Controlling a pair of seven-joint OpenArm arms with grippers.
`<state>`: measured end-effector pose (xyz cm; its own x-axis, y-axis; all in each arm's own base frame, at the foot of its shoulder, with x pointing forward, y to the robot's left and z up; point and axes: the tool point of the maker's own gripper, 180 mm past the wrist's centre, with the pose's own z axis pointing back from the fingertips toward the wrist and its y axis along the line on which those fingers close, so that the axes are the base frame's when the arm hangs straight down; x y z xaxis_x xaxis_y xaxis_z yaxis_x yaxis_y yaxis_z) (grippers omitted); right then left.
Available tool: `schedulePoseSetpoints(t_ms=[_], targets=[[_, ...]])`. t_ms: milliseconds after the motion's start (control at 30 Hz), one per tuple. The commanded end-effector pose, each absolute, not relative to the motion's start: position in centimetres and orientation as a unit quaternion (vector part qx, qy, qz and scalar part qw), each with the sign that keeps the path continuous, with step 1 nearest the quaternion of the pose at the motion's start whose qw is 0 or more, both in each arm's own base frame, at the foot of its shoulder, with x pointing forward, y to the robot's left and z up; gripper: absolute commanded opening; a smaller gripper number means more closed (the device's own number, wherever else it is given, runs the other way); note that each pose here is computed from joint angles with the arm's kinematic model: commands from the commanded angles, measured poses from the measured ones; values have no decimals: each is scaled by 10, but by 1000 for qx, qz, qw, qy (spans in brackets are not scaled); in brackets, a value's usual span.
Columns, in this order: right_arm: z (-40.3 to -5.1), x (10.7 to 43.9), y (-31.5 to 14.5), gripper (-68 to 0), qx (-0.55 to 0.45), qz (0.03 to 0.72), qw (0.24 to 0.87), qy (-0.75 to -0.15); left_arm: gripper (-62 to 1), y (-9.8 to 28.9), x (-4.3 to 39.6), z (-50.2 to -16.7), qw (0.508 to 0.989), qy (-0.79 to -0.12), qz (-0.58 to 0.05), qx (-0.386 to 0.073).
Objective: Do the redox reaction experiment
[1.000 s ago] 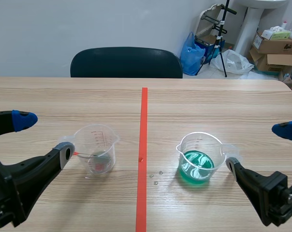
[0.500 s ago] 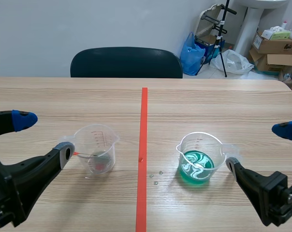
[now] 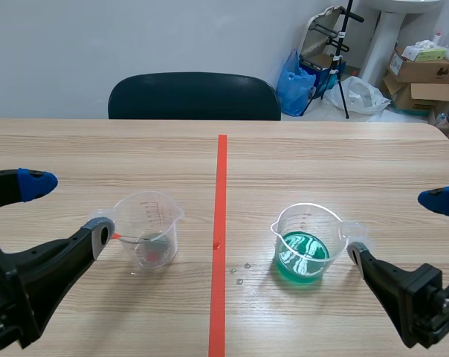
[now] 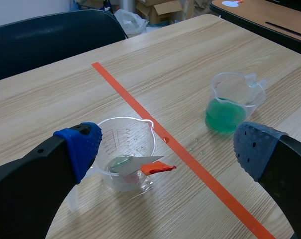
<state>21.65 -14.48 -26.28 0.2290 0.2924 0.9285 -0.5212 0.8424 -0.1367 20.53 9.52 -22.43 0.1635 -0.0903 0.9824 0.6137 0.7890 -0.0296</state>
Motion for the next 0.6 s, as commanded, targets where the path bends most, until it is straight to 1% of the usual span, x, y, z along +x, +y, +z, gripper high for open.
schedulePoseSetpoints(t_ms=[0, 133, 333, 433, 567], targets=[[-252, 222, -142, 4, 105, 262, 765, -580, -44, 95, 204, -220, 728, -605, -237, -218], [-252, 222, -142, 4, 105, 262, 764, -580, -44, 105, 199, -226, 739, -602, -226, -199], [-252, 222, -142, 4, 105, 262, 764, -580, -44, 124, 176, -228, 745, -600, -231, -178], [-252, 222, -142, 4, 105, 262, 765, -580, -44, 134, 160, -234, 752, -589, -244, -164], [-252, 222, -142, 4, 105, 262, 765, -580, -44, 154, 139, -250, 777, -561, -253, -132]])
